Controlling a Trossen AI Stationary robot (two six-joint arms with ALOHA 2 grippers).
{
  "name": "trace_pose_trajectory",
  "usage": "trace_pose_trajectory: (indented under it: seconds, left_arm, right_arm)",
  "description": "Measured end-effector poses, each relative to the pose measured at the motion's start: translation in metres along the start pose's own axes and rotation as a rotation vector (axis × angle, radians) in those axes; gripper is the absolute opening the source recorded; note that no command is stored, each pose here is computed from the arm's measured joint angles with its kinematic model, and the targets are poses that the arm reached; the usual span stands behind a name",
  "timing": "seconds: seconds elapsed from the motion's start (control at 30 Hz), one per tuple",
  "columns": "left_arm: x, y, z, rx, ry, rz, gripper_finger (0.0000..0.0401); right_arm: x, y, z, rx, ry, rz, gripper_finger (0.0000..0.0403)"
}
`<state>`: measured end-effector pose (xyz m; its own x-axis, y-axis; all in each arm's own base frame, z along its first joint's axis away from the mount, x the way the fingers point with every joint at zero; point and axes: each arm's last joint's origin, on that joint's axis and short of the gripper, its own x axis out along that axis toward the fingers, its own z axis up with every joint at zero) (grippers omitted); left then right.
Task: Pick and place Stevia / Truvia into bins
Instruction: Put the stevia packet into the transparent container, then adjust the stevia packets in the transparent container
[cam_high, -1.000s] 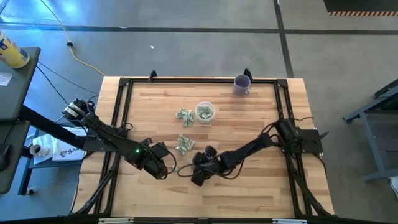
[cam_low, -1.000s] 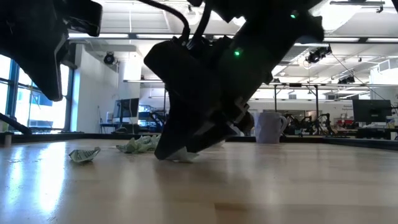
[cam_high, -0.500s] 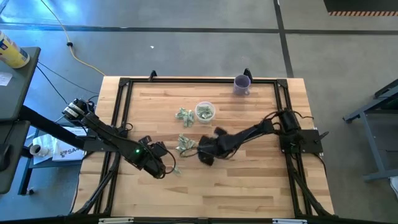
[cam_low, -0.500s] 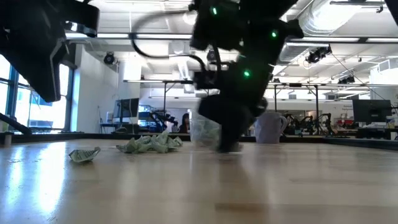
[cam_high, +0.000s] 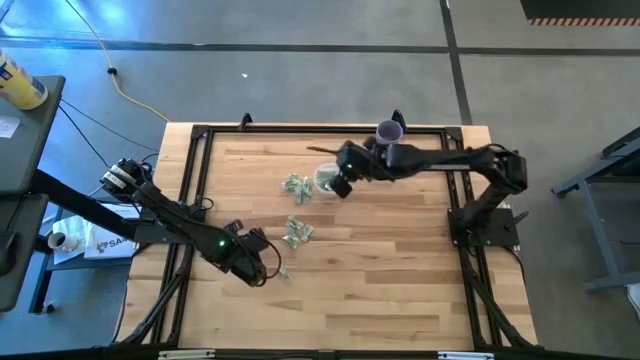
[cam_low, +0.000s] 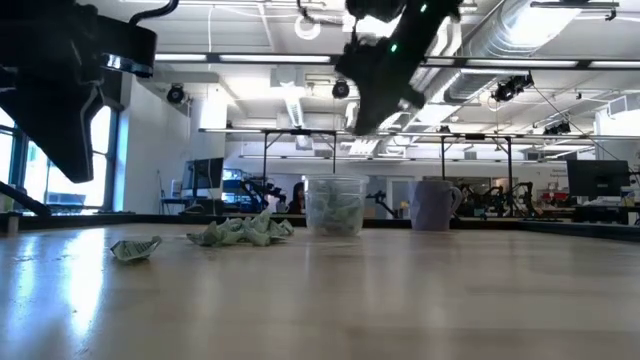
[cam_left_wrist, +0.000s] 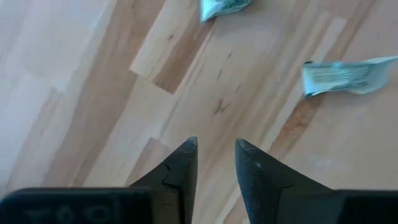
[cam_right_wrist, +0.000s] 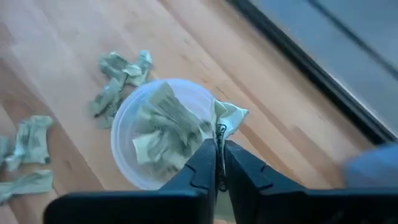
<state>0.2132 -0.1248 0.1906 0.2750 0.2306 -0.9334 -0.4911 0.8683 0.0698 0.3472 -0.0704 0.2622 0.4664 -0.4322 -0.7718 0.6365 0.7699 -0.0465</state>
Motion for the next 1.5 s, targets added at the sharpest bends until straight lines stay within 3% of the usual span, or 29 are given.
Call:
trace_pose_trajectory:
  seconds: [0.2, 0.33, 0.6, 0.8, 0.93, 1.2, 1.5]
  left_arm:
    - [0.001, -0.002, 0.000, -0.017, 0.009, -0.032, 0.0124]
    - [0.001, -0.002, 0.000, -0.020, 0.013, -0.036, 0.0116]
    - [0.001, -0.003, -0.001, -0.028, 0.048, -0.056, 0.0117]
    - [0.001, -0.003, -0.001, -0.027, 0.048, -0.057, 0.0111]
    - [0.001, -0.004, 0.000, -0.015, 0.037, -0.060, 0.0111]
    - [0.001, -0.004, 0.000, -0.015, 0.030, -0.066, 0.0111]
    - [0.001, -0.004, 0.000, -0.015, 0.030, -0.066, 0.0111]
  right_arm:
    - [0.028, 0.005, 0.001, -0.036, 0.034, 0.118, 0.0061]
    - [0.045, 0.011, -0.007, -0.046, 0.087, 0.116, 0.0086]
    - [0.028, 0.008, -0.003, -0.073, 0.061, 0.127, 0.0127]
    - [0.017, -0.002, -0.002, -0.148, 0.199, 0.184, 0.0116]
    - [0.019, -0.002, 0.003, -0.175, 0.181, 0.202, 0.0092]
    - [0.046, 0.002, -0.001, -0.194, 0.218, 0.220, 0.0061]
    - [0.071, 0.007, -0.005, -0.209, 0.210, 0.222, 0.0067]
